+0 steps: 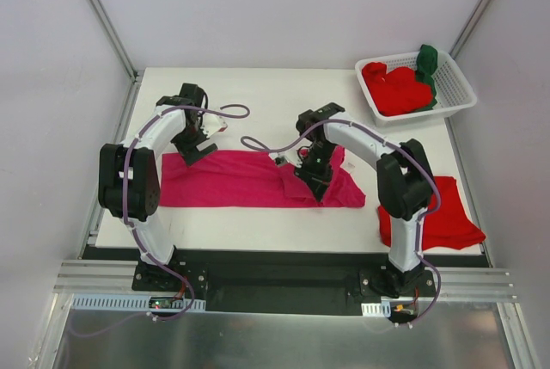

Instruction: Fold and stack the t-shirts

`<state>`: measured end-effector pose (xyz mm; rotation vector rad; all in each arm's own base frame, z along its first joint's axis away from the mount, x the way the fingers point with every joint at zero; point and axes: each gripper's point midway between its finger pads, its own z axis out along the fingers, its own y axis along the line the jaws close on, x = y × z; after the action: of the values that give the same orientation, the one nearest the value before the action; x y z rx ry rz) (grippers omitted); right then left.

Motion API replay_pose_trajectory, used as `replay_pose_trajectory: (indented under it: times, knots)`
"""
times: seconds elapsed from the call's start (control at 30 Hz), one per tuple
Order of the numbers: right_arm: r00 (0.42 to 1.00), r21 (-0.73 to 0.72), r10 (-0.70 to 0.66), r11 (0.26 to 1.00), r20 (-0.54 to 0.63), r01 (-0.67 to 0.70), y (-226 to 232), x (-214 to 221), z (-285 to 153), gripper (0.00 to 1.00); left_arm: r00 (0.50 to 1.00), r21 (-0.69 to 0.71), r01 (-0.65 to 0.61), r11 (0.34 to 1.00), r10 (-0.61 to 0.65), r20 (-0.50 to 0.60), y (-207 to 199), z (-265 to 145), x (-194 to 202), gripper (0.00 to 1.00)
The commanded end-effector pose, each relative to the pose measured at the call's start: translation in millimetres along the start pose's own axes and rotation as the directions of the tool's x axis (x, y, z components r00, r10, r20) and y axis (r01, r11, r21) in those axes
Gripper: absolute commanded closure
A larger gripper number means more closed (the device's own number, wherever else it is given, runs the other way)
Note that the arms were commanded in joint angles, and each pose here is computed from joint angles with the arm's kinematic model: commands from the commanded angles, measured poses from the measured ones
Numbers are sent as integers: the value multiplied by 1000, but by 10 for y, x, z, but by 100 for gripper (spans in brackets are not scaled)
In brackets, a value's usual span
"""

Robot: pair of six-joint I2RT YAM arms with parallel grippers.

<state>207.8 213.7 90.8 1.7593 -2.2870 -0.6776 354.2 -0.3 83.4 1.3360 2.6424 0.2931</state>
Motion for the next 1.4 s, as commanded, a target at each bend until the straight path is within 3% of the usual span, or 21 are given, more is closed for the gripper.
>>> replay_pose_trajectory:
  times: [0.0, 0.1, 0.3, 0.33, 0.4, 0.43, 0.5, 0.67, 0.83, 0.93, 1.17, 1.27, 1.37]
  knots:
    - [999, -55, -40, 998, -19, 39, 309, 115, -74, 99, 1000, -13, -12, 1000, 12, 14, -9, -140, -1, 1]
    - [998, -61, -44, 997, -39, 42, 316, 166, -30, 98, 1000, -14, -12, 1000, 12, 13, -15, -145, 10, 1]
    - [998, 8, -55, 998, -41, 55, 211, 173, -25, 63, 1000, -16, -12, 1000, 12, 11, -30, -162, 35, 1]
    - [997, 45, -54, 997, -53, 56, 143, 185, -37, 42, 1000, -20, -11, 1000, 11, 12, -28, -173, 39, 1]
    - [997, 110, -73, 991, -25, 76, 75, 126, -110, 21, 1000, -19, -13, 1000, 13, 13, -39, -178, 48, 1]
    - [997, 158, -74, 984, -29, 78, 8, 129, -136, 4, 1000, -23, -12, 1000, 12, 17, -34, -197, 46, 1]
    - [997, 270, -73, 961, 33, 61, -135, 12, -246, 4, 999, -22, -14, 1000, 14, 28, -50, -219, 18, 1]
    - [1000, 476, 11, 879, 23, -20, -576, 25, -413, 4, 991, -54, -27, 998, 34, 132, -77, -489, -281, 1]
    - [996, 544, 79, 834, 50, -94, -848, 108, -554, 4, 954, 63, -134, 989, 112, 277, -526, -762, -794, 1]
    - [989, 512, 131, 846, 63, -145, -941, 183, -516, 4, 947, 108, -181, 977, 144, 287, -725, -722, -899, 1]
    - [985, 522, 116, 836, 131, -168, -1230, -17, -381, 4, 971, 294, -174, 940, 115, 208, -1239, -356, -519, 1]
    - [984, 519, 96, 840, 150, -160, -1300, -98, -320, 4, 973, 330, -194, 924, 137, 186, -1419, -246, -314, 1]
    - [987, 520, 77, 842, 142, -141, -1315, -136, -291, 4, 970, 281, -211, 936, 165, 179, -1395, -109, -187, 1]
